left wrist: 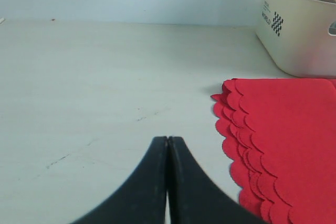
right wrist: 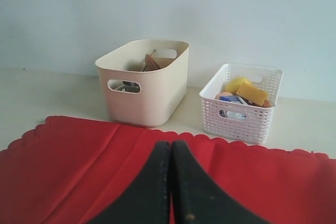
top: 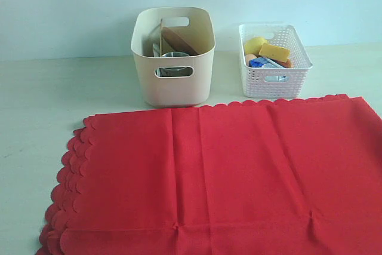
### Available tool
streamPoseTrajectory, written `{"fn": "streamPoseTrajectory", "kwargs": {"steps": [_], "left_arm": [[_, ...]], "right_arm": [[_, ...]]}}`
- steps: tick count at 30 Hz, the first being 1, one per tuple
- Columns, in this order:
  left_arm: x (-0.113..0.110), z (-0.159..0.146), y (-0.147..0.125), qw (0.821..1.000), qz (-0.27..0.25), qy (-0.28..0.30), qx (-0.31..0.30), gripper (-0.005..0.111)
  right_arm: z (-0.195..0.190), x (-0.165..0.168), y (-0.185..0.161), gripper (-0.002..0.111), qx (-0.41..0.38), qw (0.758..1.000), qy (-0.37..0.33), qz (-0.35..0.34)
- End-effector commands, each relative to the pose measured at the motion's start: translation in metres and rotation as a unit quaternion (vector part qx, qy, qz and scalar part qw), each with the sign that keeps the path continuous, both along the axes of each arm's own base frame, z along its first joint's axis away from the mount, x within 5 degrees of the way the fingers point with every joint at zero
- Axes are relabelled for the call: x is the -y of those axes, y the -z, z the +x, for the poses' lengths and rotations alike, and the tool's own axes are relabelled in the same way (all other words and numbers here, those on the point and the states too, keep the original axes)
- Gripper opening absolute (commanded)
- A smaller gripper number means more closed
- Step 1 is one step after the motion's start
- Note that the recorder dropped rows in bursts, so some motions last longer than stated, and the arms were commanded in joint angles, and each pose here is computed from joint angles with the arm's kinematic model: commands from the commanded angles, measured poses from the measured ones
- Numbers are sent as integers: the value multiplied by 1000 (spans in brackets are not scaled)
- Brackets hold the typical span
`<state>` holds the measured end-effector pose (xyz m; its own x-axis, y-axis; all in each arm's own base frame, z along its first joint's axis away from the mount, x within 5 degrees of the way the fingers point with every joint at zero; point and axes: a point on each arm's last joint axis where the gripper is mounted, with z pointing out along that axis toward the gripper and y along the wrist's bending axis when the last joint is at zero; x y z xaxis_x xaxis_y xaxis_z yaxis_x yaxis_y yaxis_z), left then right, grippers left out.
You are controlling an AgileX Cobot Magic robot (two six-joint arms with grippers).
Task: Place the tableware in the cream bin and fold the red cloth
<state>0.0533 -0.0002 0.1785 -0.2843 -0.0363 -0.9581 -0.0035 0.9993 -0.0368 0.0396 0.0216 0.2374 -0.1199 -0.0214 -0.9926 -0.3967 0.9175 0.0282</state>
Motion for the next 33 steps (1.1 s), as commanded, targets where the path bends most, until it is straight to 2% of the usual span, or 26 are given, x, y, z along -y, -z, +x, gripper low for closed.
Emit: {"fn": "streamPoseTrajectory", "kwargs": {"steps": [1,11,25,33], "left_arm": [[0,0,-3,1000,-3,3,12,0],[0,0,-3,1000,-3,3,12,0],[0,0,-3,1000,-3,3,12,0],[0,0,-3,1000,-3,3,12,0]], "right_arm": [[2,0,3,0,9,1000,3,4],[1,-1,3,0,-4,999,-1,38],[1,-1,3,0,-4,999,-1,39],[2,0,3,0,10,1000,4,2]]}}
